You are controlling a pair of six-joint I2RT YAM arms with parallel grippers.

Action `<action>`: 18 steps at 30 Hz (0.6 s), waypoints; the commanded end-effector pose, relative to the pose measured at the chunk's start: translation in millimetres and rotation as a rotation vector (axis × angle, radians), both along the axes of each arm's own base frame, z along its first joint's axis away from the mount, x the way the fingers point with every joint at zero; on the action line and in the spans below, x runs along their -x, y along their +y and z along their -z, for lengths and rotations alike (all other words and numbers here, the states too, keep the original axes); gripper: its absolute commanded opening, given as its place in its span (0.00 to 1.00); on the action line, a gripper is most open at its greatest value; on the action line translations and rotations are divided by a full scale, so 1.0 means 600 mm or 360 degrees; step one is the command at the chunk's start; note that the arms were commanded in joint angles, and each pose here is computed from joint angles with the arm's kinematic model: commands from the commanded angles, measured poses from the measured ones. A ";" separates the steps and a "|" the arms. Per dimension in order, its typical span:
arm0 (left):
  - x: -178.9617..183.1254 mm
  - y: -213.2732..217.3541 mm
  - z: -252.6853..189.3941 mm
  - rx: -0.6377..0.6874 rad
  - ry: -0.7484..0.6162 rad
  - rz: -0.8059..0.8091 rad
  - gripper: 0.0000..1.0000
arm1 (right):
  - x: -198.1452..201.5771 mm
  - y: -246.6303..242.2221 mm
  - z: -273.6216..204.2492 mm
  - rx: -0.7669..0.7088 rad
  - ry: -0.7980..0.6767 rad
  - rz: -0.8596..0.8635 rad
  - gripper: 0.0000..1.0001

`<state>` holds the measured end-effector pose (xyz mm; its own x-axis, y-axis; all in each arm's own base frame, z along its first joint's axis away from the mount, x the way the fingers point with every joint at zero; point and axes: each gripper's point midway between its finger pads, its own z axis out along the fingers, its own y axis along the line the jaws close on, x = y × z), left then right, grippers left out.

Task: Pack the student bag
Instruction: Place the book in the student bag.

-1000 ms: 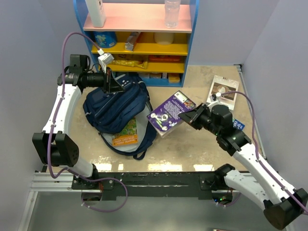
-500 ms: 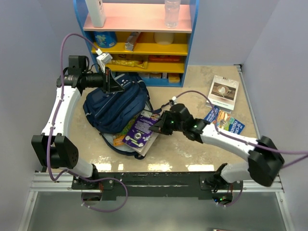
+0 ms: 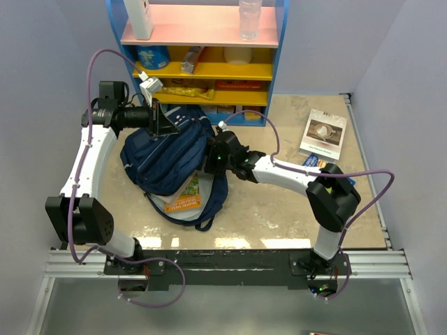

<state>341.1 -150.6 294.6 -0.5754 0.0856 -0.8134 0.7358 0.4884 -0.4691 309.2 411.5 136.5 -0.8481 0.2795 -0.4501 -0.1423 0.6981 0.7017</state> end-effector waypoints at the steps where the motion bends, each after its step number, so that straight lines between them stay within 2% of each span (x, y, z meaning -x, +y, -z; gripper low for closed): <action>1: 0.033 -0.012 -0.073 0.0104 -0.0207 0.0127 0.00 | 0.019 -0.034 -0.029 0.0127 -0.0088 -0.0065 0.73; 4: 0.031 -0.011 -0.067 0.0104 -0.0187 0.0124 0.00 | 0.026 -0.055 -0.055 0.0135 -0.0151 -0.0044 0.72; 6: 0.032 -0.012 -0.070 0.0106 -0.0197 0.0129 0.00 | 0.022 -0.089 -0.057 0.0251 -0.0184 0.0040 0.70; 7: 0.032 -0.012 -0.073 0.0105 -0.0204 0.0129 0.00 | 0.020 -0.110 -0.088 0.0246 -0.0243 0.0101 0.69; 9: 0.033 -0.012 -0.077 0.0108 -0.0212 0.0130 0.00 | 0.012 -0.173 -0.078 0.0393 -0.0257 0.0271 0.68; 10: 0.031 -0.012 -0.077 0.0109 -0.0215 0.0129 0.00 | -0.009 -0.224 -0.099 0.0382 -0.0262 0.0414 0.72; 11: 0.031 -0.012 -0.075 0.0112 -0.0210 0.0130 0.00 | -0.007 -0.267 -0.072 0.0449 -0.0178 0.0487 0.77; 12: 0.030 -0.013 -0.074 0.0114 -0.0208 0.0131 0.00 | -0.036 -0.334 -0.067 0.0450 -0.0120 0.0650 0.82; 13: 0.029 -0.013 -0.075 0.0117 -0.0213 0.0136 0.00 | -0.043 -0.375 -0.068 0.0454 -0.0099 0.0738 0.95; 14: 0.030 -0.014 -0.072 0.0122 -0.0206 0.0141 0.00 | -0.039 -0.418 -0.043 0.0517 -0.0016 0.0814 0.99; 16: 0.032 -0.014 -0.071 0.0127 -0.0212 0.0149 0.00 | -0.057 -0.527 -0.030 0.0631 0.0063 0.1057 0.99; 18: 0.038 -0.015 -0.069 0.0132 -0.0217 0.0161 0.00 | -0.046 -0.637 -0.008 0.0777 0.0254 0.1328 0.99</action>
<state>338.2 -150.9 294.4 -0.5728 0.0919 -0.8145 0.7433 0.4771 -0.4689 361.0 143.7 190.5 -0.5539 0.5685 -0.6083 0.2638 0.8128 0.5194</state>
